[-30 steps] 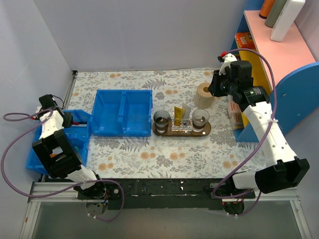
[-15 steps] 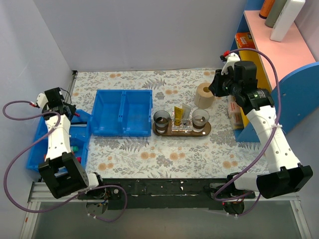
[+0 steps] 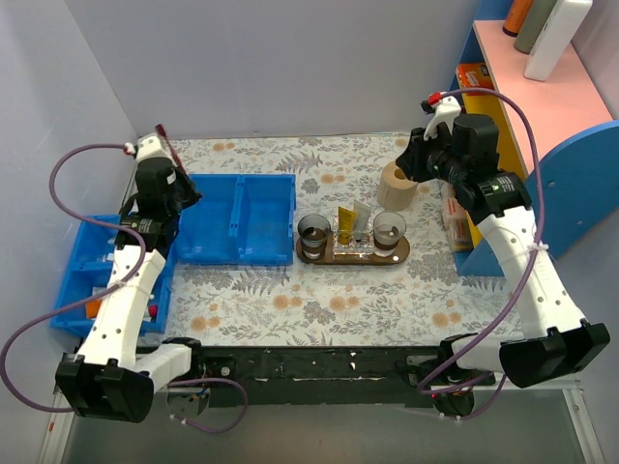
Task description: Prepare toiletry sets of a toothbrush and toothpaste on the tray
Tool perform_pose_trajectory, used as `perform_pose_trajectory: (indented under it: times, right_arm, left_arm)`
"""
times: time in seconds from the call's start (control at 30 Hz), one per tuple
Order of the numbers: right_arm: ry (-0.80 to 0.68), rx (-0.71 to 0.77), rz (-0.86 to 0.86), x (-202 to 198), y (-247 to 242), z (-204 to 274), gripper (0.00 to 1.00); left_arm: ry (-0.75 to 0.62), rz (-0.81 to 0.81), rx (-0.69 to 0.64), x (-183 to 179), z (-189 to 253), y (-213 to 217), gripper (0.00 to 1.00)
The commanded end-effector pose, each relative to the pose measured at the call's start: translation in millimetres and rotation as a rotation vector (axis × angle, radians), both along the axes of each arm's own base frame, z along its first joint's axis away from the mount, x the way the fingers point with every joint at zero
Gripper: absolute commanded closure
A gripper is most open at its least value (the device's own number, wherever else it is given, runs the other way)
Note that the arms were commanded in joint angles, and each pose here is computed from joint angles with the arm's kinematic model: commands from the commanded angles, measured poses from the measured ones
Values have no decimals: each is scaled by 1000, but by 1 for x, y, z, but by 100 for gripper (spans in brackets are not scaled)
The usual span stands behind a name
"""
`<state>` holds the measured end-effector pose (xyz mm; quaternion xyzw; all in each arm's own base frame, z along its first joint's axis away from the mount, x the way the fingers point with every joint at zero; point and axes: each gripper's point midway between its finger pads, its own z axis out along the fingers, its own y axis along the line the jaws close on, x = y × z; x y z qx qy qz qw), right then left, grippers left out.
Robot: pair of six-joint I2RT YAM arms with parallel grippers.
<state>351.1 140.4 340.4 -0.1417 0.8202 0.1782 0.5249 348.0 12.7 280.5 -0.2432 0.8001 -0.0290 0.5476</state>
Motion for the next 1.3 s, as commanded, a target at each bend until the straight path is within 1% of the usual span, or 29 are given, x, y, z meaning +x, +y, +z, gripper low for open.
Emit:
perform_pose_trajectory:
  times: [0.0,0.03,0.07,0.13,0.2,0.23,0.3,0.33,0.4,0.47,0.5,0.53,0.57,0.6,0.63,0.67,0.8,0.83,0.87,0.93,1.0,1.03,1.07,1.13,1.17,1.27]
  right_arm:
    - [-154,55,140,-2,47,52,72]
    - [-159,61,167,-4,57,56,71]
    - [-143,66,200,-3,69,50,69]
    - [-148,84,258,-10,91,53,68]
    - [-140,99,307,-18,111,52,64]
    - [-142,104,327,-22,118,53,63]
    - [-135,117,378,-33,133,53,60]
    - [-130,126,396,-37,138,53,59]
    - [-111,151,451,-50,148,48,58]
    - [-110,165,479,-61,151,48,58]
    - [-106,167,495,-67,156,43,57]
    - [-106,167,501,-71,157,41,57]
    - [-124,177,513,-79,155,47,57]
    - [-145,194,529,-84,157,52,57]
    - [-122,208,533,-89,157,42,56]
    - [-138,236,561,-99,156,50,54]
    - [-123,274,631,-118,159,53,54]
    - [-102,269,634,-121,158,50,54]
    - [-100,269,637,-124,156,54,54]
    - [-75,252,644,-129,153,53,53]
    - [-79,231,650,-128,153,59,48]
    - [-54,217,646,-127,153,55,47]
    - [2,187,649,-124,155,45,47]
    - [81,168,672,-125,159,31,48]
    - [130,160,683,-124,161,21,50]
    - [146,182,724,-129,163,20,51]
  left_arm:
    - [-54,-269,126,15,26,-56,100]
    - [-57,-328,127,14,26,-77,100]
    - [-64,-365,133,18,25,-88,100]
    - [-73,-491,114,14,20,-120,100]
    - [-89,-577,90,10,21,-141,100]
    - [-94,-673,57,1,20,-162,100]
    - [-101,-756,17,-11,17,-180,100]
    - [-104,-836,-16,-22,17,-195,100]
    - [-101,-916,-56,-37,10,-208,100]
    - [-127,-995,-96,-57,14,-219,100]
    - [-114,-1018,-111,-66,4,-222,100]
    - [-144,-1052,-135,-79,10,-224,100]
    - [-151,-1103,-156,-88,10,-230,100]
    - [-131,-1131,-173,-97,0,-232,100]
    - [-138,-1163,-187,-106,0,-235,100]
    - [-165,-1220,-207,-120,6,-240,100]
    - [-159,-1371,-282,-155,-6,-254,100]
    - [-132,-1403,-298,-164,-18,-259,100]
    - [-154,-1422,-298,-168,-17,-263,100]
    - [-132,-1440,-298,-175,-32,-269,100]
    - [-125,-1459,-291,-179,-40,-275,100]
    - [-126,-1455,-286,-178,-42,-276,100]
    - [-138,-1451,-285,-177,-45,-277,100]
    - [-157,-1454,-295,-180,-44,-276,100]
    - [-195,-1459,-292,-179,-42,-277,100]
    - [-214,-1480,-277,-184,-39,-276,100]
